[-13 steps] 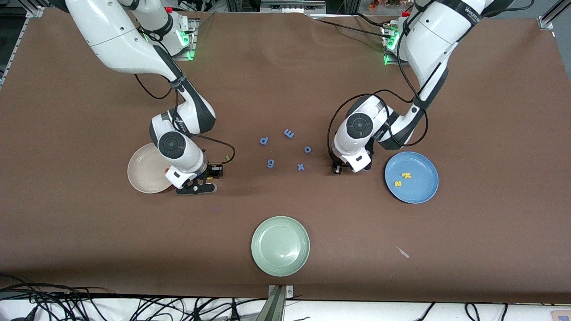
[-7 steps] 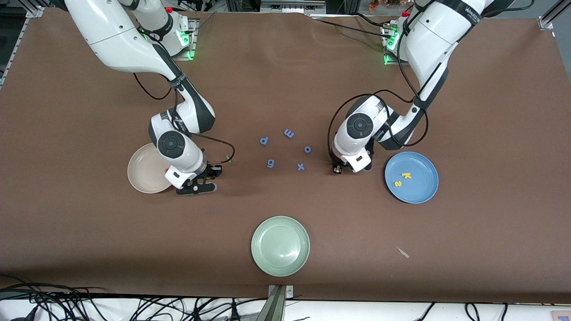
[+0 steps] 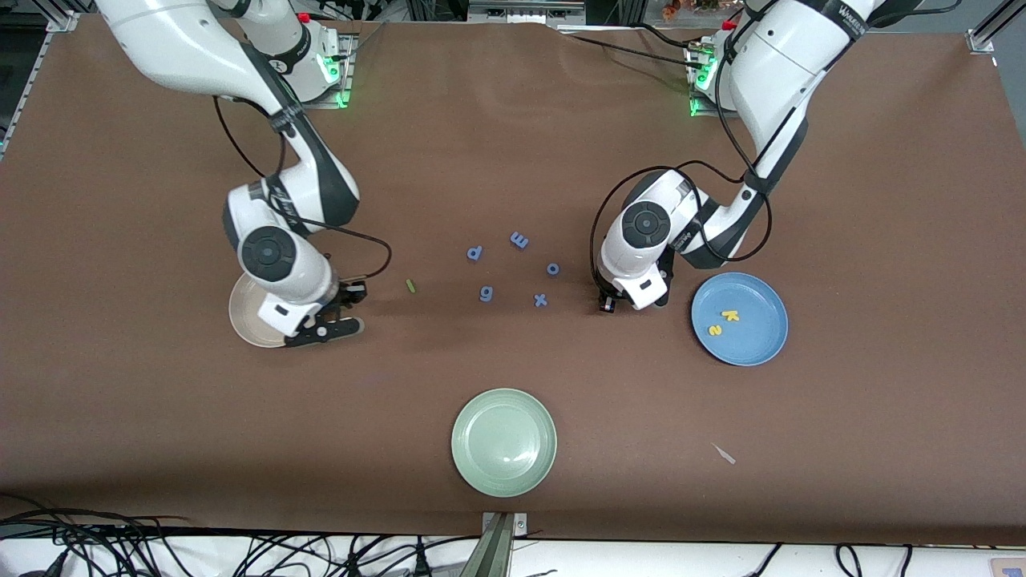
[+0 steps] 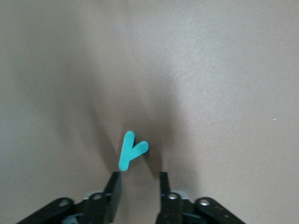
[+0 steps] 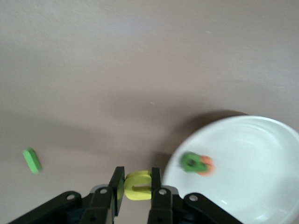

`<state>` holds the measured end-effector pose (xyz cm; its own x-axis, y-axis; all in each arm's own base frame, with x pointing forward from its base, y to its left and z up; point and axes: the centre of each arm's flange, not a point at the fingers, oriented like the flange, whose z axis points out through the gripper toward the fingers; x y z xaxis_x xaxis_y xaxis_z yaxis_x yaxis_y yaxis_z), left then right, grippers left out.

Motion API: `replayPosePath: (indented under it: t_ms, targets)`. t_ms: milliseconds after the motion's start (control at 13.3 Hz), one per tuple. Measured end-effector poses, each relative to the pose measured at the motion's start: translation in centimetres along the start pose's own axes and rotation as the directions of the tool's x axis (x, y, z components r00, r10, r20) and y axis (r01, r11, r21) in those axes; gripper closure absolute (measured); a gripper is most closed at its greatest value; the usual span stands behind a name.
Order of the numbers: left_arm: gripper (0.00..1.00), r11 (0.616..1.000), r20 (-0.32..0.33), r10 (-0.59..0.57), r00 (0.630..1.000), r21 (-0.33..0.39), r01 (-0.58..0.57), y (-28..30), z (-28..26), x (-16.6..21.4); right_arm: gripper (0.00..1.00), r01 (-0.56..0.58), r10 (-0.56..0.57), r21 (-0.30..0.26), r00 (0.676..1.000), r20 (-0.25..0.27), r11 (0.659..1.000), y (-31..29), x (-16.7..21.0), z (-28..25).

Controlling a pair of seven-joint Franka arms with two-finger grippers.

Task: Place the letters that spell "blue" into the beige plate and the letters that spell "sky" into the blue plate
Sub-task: 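Grasp the teal y with the left gripper while the right gripper places u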

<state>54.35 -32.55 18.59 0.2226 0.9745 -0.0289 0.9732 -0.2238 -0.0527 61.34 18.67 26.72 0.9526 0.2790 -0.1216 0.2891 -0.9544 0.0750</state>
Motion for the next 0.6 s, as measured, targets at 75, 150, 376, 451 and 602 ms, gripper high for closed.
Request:
replayPosePath:
  t_ms: [75, 150, 376, 451, 602]
  targets:
    - [0.45, 1.0, -0.011, 0.018, 1.0, 0.01, -0.018, 0.0, -0.5, 0.2, 0.73, 0.017, -0.017, -0.007, 1.0, 0.008, 1.0, 1.5, -0.7, -0.2]
    - [0.37, 0.999, -0.022, 0.03, 0.999, 0.019, -0.03, 0.1, -1.1, 0.4, 0.73, 0.029, -0.029, -0.014, 0.999, 0.013, 0.999, 2.9, -1.6, 0.1]
    - [0.36, 0.975, -0.044, 0.214, 0.976, 0.075, -0.21, -0.3, -1.5, 0.9, 0.67, 0.056, -0.056, -0.027, 0.998, -0.021, 0.998, 6.3, -5.3, 3.4]
    - [0.36, 0.948, -0.041, 0.306, 0.951, 0.104, -0.3, -0.5, -1.4, 1.1, 0.59, 0.058, -0.058, -0.028, 0.998, -0.03, 0.998, 7.0, -6.2, 4.4]
    - [0.36, 0.89, -0.026, 0.445, 0.895, 0.126, -0.439, -0.6, -1.3, 1.2, 0.38, 0.056, -0.057, -0.028, 0.998, -0.033, 0.998, 7.3, -6.8, 4.9]
